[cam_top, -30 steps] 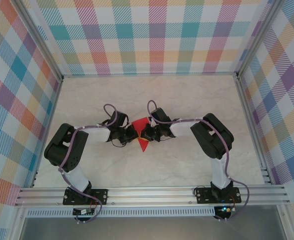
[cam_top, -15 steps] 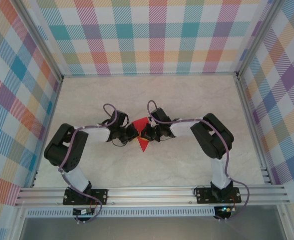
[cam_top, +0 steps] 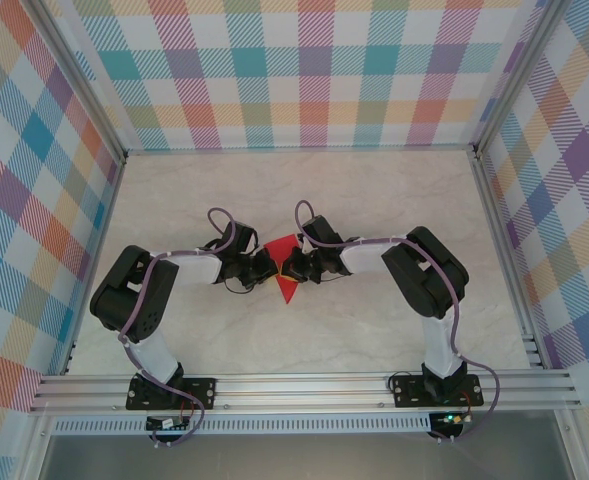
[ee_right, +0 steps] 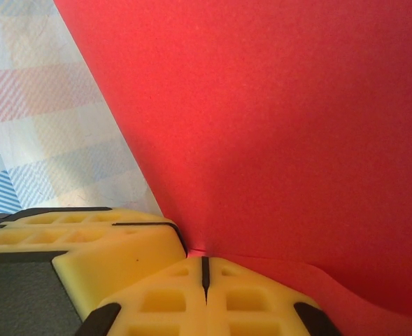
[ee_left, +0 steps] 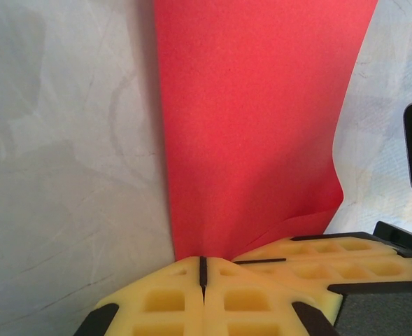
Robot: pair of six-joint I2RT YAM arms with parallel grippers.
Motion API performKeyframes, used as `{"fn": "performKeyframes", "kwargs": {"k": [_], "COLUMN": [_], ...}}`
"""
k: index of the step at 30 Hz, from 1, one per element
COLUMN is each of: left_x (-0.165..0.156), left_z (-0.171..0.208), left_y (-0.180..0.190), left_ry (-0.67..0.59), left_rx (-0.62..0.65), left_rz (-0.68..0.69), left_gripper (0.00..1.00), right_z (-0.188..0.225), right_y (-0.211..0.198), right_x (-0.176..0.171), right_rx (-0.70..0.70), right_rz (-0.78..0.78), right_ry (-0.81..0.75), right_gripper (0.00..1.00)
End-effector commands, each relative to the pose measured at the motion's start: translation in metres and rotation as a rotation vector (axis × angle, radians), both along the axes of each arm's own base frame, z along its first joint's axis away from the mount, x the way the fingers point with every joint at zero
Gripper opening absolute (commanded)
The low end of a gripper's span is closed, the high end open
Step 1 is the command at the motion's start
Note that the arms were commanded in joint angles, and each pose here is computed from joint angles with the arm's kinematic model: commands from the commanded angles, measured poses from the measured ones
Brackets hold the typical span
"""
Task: Fold a paper plane with a square sheet of paper (pick it up from the middle)
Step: Third fold the triangle at the center of the table.
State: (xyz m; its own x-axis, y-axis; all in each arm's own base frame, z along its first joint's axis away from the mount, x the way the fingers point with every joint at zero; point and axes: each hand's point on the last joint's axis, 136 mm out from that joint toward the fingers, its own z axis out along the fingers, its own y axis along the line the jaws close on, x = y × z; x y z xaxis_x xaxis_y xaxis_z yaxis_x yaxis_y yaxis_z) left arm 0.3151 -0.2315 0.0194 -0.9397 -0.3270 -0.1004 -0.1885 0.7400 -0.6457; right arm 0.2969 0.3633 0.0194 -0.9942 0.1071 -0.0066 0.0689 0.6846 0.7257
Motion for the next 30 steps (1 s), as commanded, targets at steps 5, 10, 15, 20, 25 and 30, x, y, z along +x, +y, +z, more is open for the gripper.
{"fn": "performKeyframes", "kwargs": {"k": [5,10,15,20,25,30], "left_x": [-0.020,-0.023,-0.022,-0.023,-0.023,-0.023], "left_z": [-0.034,-0.038,-0.036,-0.033,-0.031,-0.024], "left_y": [0.016,0.017,0.017,0.016,0.011,0.004], "left_ry": [0.082,0.090,0.087,0.081,0.081,0.071], "left_rx": [0.101,0.105,0.100,0.093,0.063,0.015], "left_rz": [-0.009,-0.010,-0.010,-0.011,-0.020,-0.038], "left_gripper": [0.00,0.00,0.00,0.00,0.00,0.00], "right_z": [0.031,0.034,0.024,0.008,-0.009,-0.006], "right_y": [-0.001,-0.005,-0.009,-0.015,-0.025,-0.029], "right_x": [-0.014,-0.030,-0.049,-0.059,-0.062,-0.061], "right_rx": [0.058,0.077,0.045,0.011,-0.054,-0.073], "right_rz": [0.053,0.088,0.118,0.125,0.106,0.099], "right_ry": [-0.031,-0.017,0.013,0.052,0.079,0.071], "right_gripper": [0.00,0.00,0.00,0.00,0.00,0.00]}}
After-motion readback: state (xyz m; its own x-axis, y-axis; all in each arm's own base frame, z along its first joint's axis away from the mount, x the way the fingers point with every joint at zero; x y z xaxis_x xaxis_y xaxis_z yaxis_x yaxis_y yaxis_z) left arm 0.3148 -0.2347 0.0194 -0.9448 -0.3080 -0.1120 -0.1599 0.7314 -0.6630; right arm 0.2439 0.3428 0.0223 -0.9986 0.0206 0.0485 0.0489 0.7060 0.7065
